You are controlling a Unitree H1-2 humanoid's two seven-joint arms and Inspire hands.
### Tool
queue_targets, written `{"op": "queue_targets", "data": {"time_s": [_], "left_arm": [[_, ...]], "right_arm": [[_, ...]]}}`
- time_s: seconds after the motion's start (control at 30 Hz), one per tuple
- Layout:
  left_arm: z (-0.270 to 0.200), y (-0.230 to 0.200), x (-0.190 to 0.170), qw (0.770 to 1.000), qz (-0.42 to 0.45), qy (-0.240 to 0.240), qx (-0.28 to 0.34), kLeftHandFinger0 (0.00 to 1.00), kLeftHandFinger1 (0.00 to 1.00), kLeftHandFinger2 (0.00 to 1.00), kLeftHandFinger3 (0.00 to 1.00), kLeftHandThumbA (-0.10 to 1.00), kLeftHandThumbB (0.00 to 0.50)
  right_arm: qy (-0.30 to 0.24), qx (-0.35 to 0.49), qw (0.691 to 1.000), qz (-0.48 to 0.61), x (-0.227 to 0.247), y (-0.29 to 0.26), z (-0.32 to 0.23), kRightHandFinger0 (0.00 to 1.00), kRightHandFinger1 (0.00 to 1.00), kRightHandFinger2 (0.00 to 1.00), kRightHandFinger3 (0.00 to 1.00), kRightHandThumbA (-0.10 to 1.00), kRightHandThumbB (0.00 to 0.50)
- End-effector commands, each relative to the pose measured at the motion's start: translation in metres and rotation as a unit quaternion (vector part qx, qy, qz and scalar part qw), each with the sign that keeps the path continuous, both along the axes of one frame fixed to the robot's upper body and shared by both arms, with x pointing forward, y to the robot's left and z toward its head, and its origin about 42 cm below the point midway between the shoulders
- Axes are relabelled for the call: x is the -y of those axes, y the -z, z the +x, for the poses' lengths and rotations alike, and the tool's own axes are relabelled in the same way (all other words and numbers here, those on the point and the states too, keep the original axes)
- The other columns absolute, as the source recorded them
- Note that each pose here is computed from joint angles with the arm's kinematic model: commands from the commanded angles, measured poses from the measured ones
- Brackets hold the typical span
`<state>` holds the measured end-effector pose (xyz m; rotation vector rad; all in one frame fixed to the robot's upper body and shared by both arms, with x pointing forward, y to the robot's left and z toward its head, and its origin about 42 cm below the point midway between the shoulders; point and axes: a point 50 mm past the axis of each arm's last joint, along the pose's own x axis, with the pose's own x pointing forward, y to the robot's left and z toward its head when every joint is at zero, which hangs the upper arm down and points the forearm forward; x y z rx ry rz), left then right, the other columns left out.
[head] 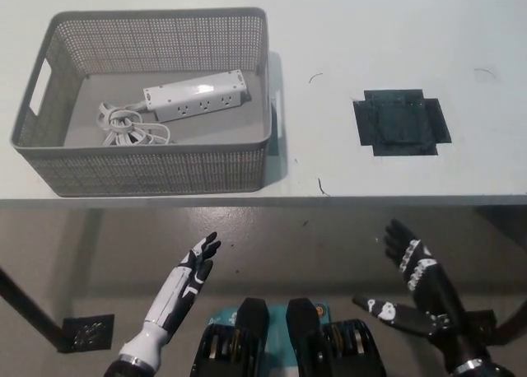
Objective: Use the right hand to pick up a power strip and put it into a container on the left side
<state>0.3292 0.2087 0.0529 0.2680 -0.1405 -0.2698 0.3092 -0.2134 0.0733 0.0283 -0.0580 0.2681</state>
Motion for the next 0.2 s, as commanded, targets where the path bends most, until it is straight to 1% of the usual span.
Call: {"op": "queue_targets", "data": {"time_s": [0.0, 0.03, 0.13, 0.17], "left_arm": [[0.01, -0.014, -0.001, 0.999, -0.011, 0.013, 0.035, 1.0, 1.0, 1.0, 1.0, 1.0, 0.196], [0.011, -0.015, 0.0, 0.999, -0.01, 0.012, 0.037, 1.0, 1.0, 1.0, 1.0, 1.0, 0.205], [0.011, -0.016, -0.001, 0.999, -0.012, 0.009, 0.04, 1.0, 1.0, 1.0, 1.0, 1.0, 0.2], [0.011, -0.016, -0.001, 0.999, -0.013, 0.01, 0.04, 1.0, 1.0, 1.0, 1.0, 1.0, 0.197]], "right_arm": [[-0.019, 0.027, 0.999, -0.027, -0.007, -0.004, 0.015, 1.0, 1.0, 1.0, 1.0, 1.0, 0.141], [-0.023, 0.024, 0.999, -0.042, -0.009, -0.004, 0.015, 1.0, 1.0, 1.0, 1.0, 1.0, 0.139], [-0.036, 0.02, 0.997, -0.069, -0.015, -0.003, 0.016, 1.0, 1.0, 1.0, 1.0, 1.0, 0.14], [-0.041, 0.014, 0.996, -0.073, -0.018, -0.002, 0.016, 1.0, 1.0, 1.0, 1.0, 1.0, 0.151]]}}
